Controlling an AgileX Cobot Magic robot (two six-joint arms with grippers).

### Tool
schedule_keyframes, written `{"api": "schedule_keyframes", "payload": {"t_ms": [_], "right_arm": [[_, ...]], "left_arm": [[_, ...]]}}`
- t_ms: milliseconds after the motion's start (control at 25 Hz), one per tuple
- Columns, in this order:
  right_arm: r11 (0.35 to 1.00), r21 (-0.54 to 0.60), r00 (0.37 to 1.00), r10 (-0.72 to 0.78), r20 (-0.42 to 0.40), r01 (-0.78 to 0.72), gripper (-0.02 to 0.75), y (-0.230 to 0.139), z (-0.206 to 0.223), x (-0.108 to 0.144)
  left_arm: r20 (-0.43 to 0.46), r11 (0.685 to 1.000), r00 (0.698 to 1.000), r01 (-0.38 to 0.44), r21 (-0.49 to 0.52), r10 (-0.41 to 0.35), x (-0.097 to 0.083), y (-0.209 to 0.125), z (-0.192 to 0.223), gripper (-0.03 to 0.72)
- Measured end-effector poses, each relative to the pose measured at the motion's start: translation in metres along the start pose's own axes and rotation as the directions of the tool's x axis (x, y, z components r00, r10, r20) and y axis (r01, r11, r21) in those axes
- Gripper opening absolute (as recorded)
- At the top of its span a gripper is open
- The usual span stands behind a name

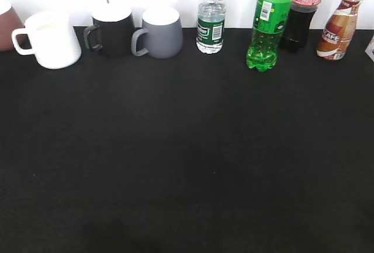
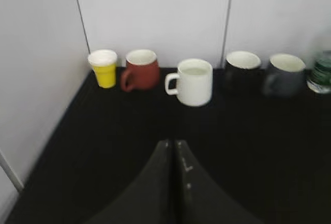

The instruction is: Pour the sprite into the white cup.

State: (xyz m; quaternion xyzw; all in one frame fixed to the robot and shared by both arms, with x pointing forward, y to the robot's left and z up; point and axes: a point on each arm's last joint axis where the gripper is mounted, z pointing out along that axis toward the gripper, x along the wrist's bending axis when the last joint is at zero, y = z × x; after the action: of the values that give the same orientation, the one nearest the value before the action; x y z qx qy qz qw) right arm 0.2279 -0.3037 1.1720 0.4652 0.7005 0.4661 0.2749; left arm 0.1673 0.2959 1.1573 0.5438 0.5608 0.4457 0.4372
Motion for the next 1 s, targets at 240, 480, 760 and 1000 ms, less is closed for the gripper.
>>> {"api": "schedule_keyframes", "payload": {"t_ms": [240, 480, 760, 1000], "right_arm": [[0.998, 0.056, 0.998, 0.026, -0.059, -0.023, 0.057, -0.1, 0.036, 0.0], [0.993, 0.114, 0.998, 0.029, -0.06, -0.022, 0.398, -0.109, 0.044, 0.0], [0.994, 0.105, 0.998, 0.027, -0.056, -0.021, 0.421, -0.109, 0.045, 0.0], [0.999, 0.041, 0.999, 0.032, -0.031, -0.03, 0.421, -0.108, 0.056, -0.003]], "left_arm": [[-0.032, 0.996, 0.996, -0.086, 0.035, 0.088, 0.003, -0.026, 0.007, -0.006], [-0.011, 0.969, 0.996, -0.082, 0.233, 0.087, 0.004, -0.063, 0.051, 0.043], [0.073, 0.96, 0.997, -0.044, 0.277, 0.025, -0.004, -0.08, 0.07, 0.533], [0.036, 0.979, 0.999, -0.003, 0.204, -0.005, -0.001, -0.079, 0.08, 0.523]]}}
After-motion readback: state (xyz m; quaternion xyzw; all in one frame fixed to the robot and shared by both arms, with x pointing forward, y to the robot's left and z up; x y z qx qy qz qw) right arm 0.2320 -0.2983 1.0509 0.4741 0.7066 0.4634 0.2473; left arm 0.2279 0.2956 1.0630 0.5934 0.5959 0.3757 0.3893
